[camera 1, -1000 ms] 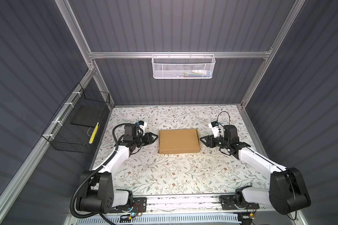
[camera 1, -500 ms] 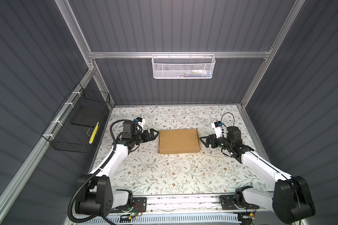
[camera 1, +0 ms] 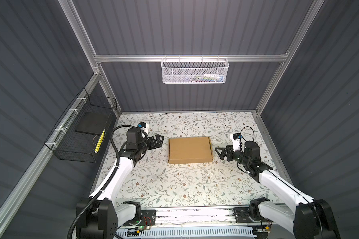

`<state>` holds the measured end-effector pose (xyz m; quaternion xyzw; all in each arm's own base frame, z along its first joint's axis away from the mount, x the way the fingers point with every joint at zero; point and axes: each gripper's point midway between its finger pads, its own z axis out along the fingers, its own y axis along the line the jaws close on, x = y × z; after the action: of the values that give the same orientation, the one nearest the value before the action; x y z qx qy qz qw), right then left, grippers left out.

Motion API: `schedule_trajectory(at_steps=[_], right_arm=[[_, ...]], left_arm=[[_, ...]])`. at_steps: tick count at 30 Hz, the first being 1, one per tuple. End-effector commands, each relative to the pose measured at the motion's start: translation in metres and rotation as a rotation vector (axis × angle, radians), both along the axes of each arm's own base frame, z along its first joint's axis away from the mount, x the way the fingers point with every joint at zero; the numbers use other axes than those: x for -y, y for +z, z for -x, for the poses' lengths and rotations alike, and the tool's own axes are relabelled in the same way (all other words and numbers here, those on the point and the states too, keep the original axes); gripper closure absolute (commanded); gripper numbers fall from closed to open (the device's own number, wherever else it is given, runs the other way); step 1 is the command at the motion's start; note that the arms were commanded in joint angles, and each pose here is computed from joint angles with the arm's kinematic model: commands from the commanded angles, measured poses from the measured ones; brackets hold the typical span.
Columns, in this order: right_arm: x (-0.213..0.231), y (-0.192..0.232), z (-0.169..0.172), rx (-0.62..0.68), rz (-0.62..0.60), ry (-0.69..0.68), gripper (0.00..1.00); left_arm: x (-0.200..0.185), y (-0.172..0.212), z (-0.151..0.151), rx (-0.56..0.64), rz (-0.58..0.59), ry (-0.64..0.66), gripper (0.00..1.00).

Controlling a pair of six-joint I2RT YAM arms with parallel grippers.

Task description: Fold the paper box

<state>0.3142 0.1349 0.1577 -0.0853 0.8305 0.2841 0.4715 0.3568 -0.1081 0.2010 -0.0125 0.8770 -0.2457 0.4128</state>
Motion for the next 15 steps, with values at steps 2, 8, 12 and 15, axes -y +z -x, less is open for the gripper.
schedule_trajectory(at_steps=[2, 8, 12, 15], right_arm=[[0.017, 0.008, -0.005, 0.065, 0.000, -0.101, 0.01], [0.040, 0.001, -0.006, 0.040, 0.005, -0.238, 0.01], [0.053, 0.002, -0.005, 0.052, 0.014, -0.306, 0.01], [0.065, 0.009, -0.002, 0.108, 0.017, -0.367, 0.01]], left_arm=[[-0.014, -0.003, -0.001, 0.018, -0.057, 0.056, 0.00], [-0.030, -0.009, -0.002, 0.065, -0.096, 0.142, 0.00], [-0.046, -0.012, 0.001, 0.087, -0.151, 0.214, 0.00], [-0.058, -0.014, 0.003, 0.099, -0.196, 0.265, 0.00]])
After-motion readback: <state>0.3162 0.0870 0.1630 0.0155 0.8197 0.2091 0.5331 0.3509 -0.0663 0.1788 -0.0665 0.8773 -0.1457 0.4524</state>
